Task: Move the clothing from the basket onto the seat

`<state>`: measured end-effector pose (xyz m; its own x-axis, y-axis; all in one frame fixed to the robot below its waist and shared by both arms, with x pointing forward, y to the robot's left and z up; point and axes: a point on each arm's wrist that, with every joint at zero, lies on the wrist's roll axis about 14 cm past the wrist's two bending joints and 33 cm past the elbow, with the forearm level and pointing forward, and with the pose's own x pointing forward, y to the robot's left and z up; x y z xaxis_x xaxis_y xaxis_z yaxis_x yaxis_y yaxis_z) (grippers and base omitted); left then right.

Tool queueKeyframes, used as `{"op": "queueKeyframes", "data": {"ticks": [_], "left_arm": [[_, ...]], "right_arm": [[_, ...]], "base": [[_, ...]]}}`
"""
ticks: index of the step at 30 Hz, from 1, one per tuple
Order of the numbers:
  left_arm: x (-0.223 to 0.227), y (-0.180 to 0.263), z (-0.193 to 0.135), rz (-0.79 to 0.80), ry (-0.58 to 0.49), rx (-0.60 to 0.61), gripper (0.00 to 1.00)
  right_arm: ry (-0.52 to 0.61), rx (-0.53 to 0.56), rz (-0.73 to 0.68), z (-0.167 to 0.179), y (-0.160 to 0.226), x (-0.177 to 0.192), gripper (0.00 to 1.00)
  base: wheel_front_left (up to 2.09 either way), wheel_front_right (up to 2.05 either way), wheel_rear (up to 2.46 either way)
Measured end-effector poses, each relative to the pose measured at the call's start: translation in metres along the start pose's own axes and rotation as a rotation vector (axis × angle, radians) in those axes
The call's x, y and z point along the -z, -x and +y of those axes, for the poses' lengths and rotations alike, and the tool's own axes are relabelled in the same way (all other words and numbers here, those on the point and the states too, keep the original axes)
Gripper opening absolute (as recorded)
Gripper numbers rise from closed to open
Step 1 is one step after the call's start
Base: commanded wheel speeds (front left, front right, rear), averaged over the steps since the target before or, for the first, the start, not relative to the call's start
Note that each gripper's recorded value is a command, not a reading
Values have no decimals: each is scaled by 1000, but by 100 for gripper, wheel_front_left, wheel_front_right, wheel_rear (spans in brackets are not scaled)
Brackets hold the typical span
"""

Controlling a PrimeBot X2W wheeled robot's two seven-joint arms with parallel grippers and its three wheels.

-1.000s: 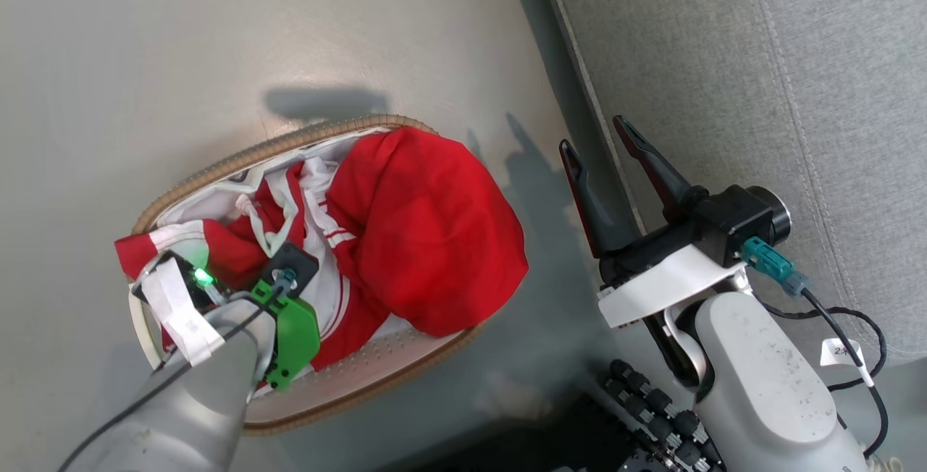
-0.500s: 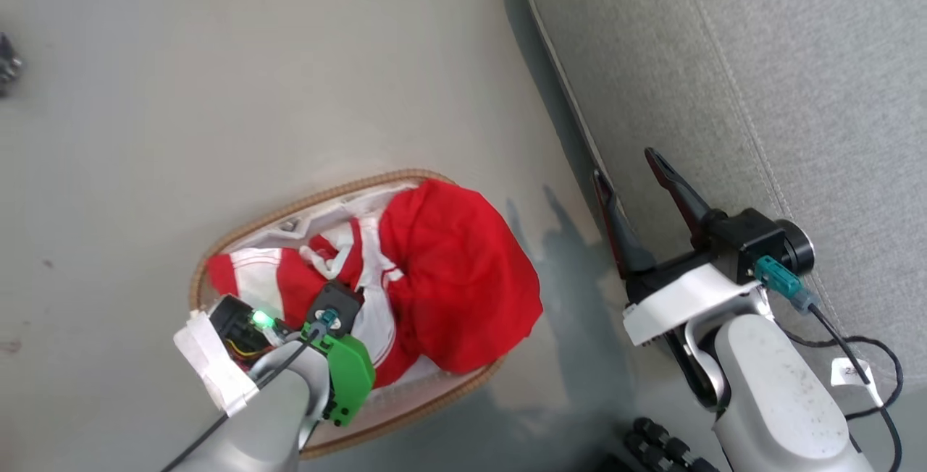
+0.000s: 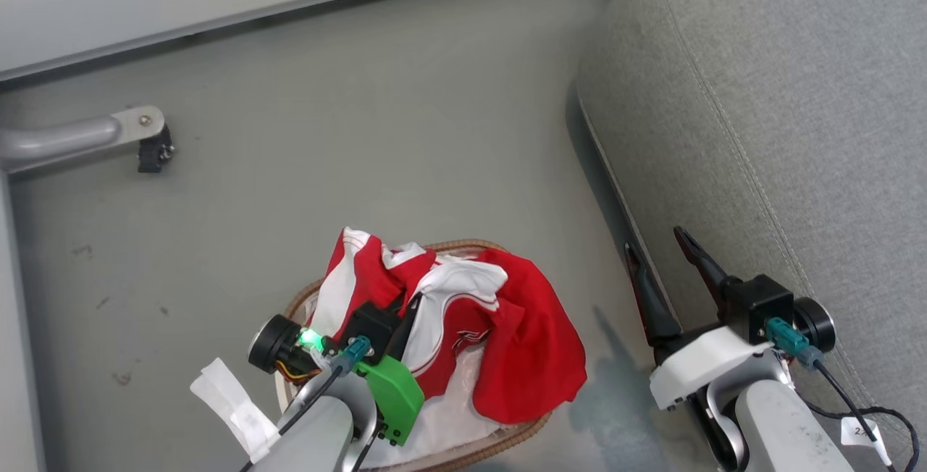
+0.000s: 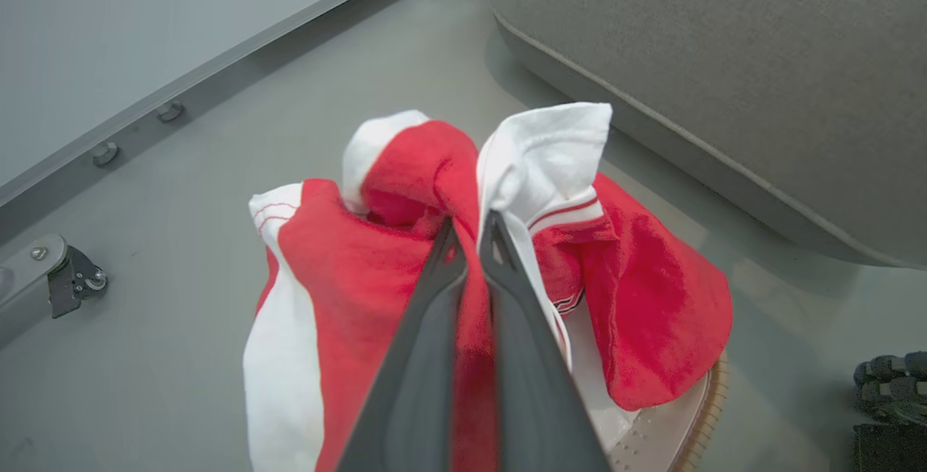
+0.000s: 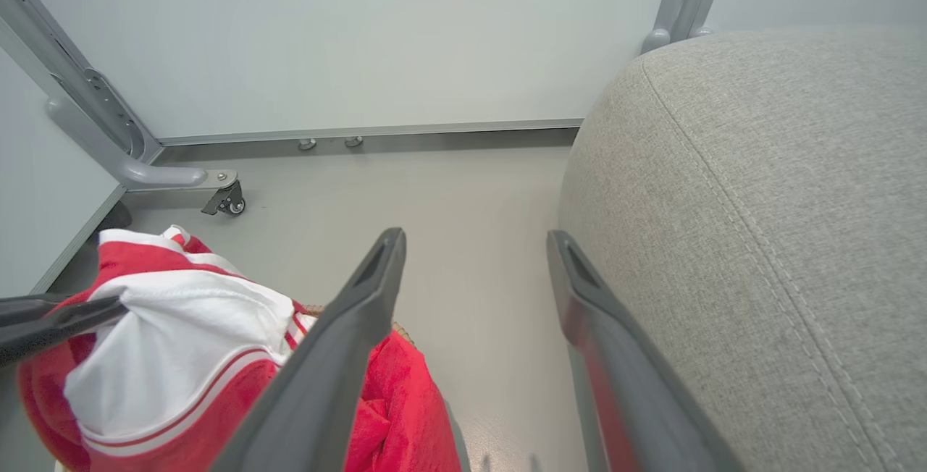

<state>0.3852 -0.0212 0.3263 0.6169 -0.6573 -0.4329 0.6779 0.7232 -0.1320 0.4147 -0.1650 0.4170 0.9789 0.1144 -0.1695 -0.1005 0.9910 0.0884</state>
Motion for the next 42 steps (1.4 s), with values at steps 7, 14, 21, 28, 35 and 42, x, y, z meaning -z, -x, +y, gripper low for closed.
{"op": "queueKeyframes", "data": {"ticks": [7,14,21,28,35,42], "left_arm": [[-59,26,4,-181,-2,-78,0],[-128,55,3,-392,-36,-118,0],[-184,86,-1,-579,-33,-135,0],[-226,113,-15,-714,-56,-117,0],[-242,127,-23,-770,-76,-116,0],[-241,128,-25,-770,-70,-113,0]], "right_arm": [[-5,-35,-38,16,16,-13,100],[-4,-71,-79,30,30,-27,100],[1,-116,-102,47,39,-34,100],[8,-153,-118,60,48,-38,100],[9,-194,-121,74,53,-38,100],[41,-303,-120,105,55,-38,100]], "base": [[0,0,0],[0,0,0],[0,0,0],[0,0,0],[0,0,0],[0,0,0]]}}
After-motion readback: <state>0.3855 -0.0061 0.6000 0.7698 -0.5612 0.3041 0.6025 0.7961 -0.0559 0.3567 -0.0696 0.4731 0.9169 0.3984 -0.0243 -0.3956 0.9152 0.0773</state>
